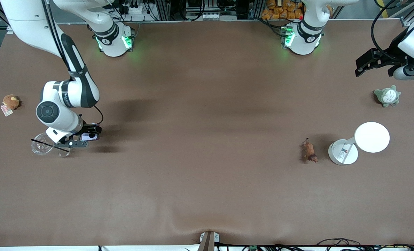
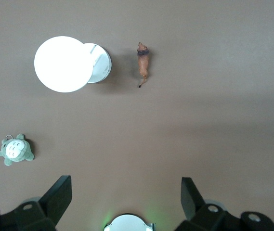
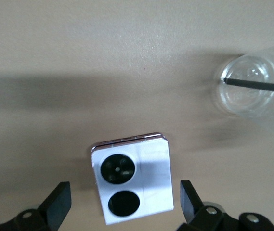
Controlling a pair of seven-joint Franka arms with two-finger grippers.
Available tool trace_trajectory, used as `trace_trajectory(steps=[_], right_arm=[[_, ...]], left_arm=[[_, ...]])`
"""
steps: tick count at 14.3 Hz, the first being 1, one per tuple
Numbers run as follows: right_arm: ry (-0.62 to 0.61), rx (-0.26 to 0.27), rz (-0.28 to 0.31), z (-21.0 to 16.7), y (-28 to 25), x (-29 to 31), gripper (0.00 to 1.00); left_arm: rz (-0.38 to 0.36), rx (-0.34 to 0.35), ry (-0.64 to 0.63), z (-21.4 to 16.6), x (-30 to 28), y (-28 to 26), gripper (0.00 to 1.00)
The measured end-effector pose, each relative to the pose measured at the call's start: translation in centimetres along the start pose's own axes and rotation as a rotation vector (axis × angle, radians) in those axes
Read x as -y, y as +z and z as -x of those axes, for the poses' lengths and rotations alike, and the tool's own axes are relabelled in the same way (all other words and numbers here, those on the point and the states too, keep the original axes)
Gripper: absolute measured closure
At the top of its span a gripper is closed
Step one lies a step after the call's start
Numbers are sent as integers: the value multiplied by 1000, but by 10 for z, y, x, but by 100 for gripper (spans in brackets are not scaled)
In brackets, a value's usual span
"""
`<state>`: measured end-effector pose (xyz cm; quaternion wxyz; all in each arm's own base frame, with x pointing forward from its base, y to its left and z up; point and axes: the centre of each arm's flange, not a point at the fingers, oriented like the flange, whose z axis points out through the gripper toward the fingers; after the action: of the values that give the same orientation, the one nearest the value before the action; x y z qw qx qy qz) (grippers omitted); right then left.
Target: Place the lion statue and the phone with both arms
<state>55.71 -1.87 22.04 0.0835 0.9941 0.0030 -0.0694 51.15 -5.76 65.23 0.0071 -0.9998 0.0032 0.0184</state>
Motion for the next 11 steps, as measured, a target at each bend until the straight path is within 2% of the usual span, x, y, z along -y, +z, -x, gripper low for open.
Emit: trace_trajectory(steps=[3, 7, 9, 11], right_arm=[[0, 41, 5, -15, -44, 0, 0], [-23, -5, -7, -23, -126, -1, 0], [-43, -10, -13, -18, -181, -7, 0], [-31, -9, -46, -14, -242, -14, 0]], left_arm=[[0, 0, 0, 0, 0, 0, 0], [0, -1, 0, 0, 0, 0, 0], [0, -1, 1, 0, 0, -1, 0], [0, -1, 1, 0, -1, -1, 0]])
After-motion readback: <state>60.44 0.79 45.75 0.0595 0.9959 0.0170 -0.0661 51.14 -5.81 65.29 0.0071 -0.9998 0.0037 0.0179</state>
